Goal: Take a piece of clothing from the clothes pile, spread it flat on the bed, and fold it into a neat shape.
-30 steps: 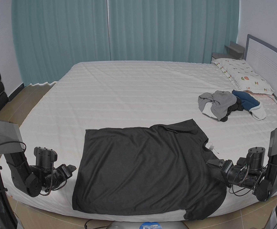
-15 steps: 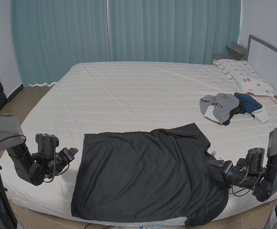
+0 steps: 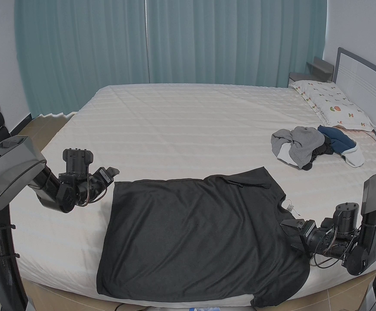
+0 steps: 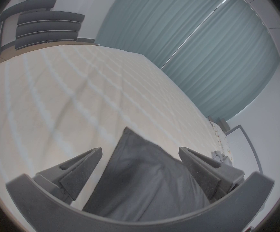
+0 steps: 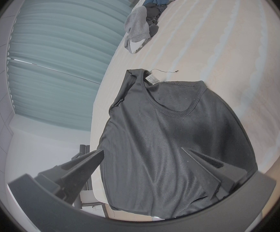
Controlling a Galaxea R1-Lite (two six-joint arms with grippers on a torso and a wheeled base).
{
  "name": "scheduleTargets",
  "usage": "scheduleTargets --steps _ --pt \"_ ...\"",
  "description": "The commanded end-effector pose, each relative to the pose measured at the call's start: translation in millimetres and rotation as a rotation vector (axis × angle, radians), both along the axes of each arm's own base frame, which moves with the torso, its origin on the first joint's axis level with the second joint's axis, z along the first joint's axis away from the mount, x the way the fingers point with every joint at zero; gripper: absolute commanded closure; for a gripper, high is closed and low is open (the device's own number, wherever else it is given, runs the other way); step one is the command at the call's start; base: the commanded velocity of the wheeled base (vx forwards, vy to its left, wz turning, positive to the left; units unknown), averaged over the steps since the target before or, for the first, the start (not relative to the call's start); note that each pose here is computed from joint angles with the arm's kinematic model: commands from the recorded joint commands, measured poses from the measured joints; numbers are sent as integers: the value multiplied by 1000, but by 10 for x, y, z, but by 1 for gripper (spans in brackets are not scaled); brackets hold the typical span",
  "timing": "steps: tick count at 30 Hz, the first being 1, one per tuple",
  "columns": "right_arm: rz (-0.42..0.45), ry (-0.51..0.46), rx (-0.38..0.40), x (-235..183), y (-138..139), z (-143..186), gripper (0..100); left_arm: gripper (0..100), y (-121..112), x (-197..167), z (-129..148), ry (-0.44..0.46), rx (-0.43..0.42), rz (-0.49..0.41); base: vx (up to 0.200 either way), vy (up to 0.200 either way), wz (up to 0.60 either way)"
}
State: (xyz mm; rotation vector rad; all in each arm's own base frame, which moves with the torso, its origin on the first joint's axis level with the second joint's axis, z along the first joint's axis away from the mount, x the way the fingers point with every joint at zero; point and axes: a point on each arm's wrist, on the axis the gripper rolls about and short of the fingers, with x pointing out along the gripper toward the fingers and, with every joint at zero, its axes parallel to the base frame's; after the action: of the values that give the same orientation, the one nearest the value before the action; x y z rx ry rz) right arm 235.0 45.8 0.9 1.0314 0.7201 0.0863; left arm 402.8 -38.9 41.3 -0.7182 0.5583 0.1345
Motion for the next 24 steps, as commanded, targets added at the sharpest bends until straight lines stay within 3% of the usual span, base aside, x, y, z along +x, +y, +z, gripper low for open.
scheduleTargets --steps 1,8,23,24 --pt "0 16 4 -3 8 -48 0 0 -39 611 -529 71 -25 -28 0 0 0" --pt "3 30 -2 18 12 -102 0 0 -37 863 -691 66 -37 -2 0 0 0" --pt "7 26 -4 10 18 -89 0 0 -69 890 -672 47 -52 4 0 0 0" --pt "6 25 -4 13 18 -92 0 100 -62 903 -669 40 -52 7 0 0 0"
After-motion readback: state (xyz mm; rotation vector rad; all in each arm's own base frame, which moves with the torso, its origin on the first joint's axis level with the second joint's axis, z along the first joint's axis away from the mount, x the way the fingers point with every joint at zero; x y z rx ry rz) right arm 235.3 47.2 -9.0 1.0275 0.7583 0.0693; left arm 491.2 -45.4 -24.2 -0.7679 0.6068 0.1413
